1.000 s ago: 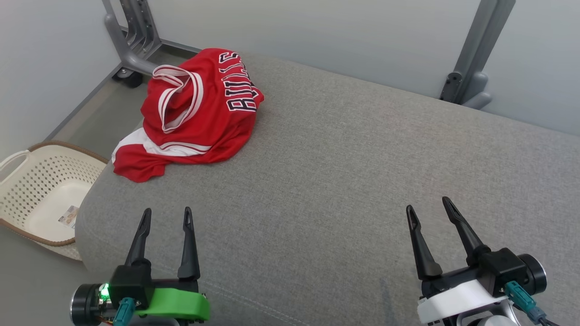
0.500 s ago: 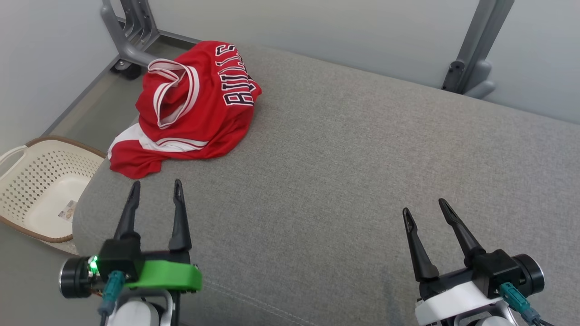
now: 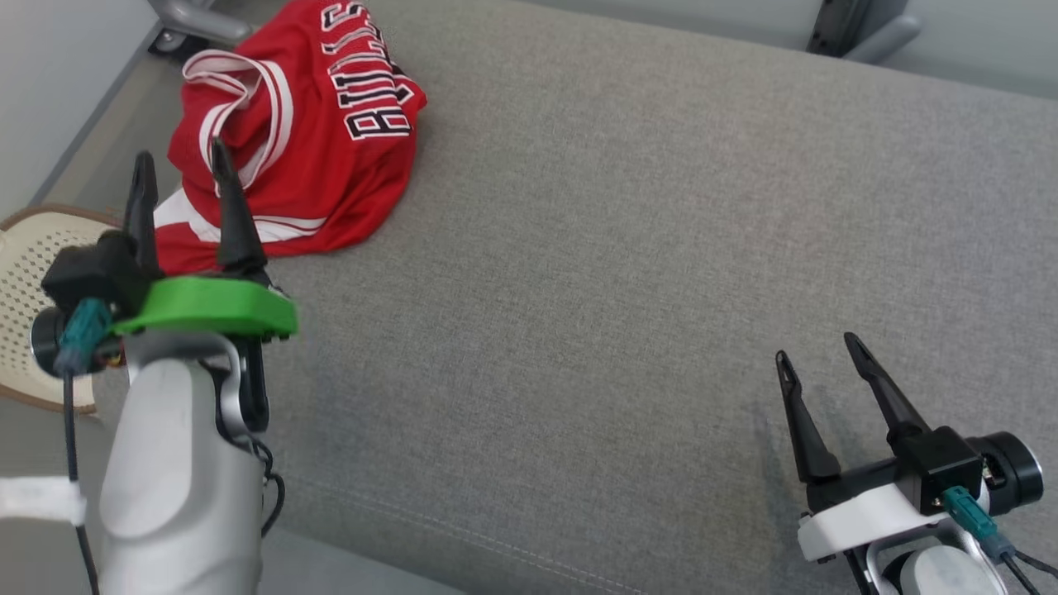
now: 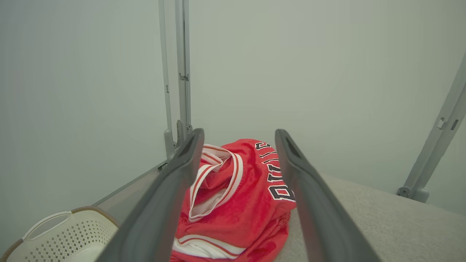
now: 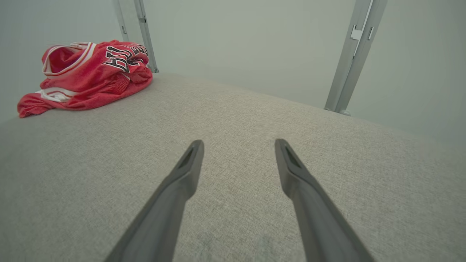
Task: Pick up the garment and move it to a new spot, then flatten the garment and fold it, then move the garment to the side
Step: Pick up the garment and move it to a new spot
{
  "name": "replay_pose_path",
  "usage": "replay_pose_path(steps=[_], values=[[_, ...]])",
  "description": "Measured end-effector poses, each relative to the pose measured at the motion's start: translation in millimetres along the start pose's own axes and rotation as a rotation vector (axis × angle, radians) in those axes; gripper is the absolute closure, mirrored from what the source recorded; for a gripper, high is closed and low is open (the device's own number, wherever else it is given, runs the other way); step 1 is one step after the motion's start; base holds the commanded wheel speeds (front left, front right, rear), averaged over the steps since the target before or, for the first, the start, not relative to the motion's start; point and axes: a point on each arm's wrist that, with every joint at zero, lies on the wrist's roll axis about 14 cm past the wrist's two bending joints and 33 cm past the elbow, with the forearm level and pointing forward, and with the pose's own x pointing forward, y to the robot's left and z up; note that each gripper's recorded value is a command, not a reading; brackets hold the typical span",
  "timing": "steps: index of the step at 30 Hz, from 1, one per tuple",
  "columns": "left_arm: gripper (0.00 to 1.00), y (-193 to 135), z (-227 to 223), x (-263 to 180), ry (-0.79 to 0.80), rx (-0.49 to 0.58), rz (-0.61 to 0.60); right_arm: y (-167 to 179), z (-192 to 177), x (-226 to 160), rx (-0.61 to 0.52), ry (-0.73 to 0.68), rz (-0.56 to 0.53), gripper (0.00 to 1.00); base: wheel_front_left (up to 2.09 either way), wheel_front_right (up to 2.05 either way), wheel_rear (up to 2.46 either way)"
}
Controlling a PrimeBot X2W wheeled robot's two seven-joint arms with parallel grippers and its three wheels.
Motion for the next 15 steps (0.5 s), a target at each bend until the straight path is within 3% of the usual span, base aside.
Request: replay_pose_path(steps=[9, 15], values=[[0.0, -8.2, -57.7, 82.0, 0.272, 0.028, -0.001, -25.5, -43.2, 16.0, 0.008, 0.072, 0.001, 0.0, 0.0, 0.0, 0.0], [0.0, -2.9, -110.8, 96.5, 0.539, 0.063, 0.043, -45.2, -68.4, 14.3, 0.028, 0.12, -0.04, 0.0, 0.0, 0.0, 0.0]])
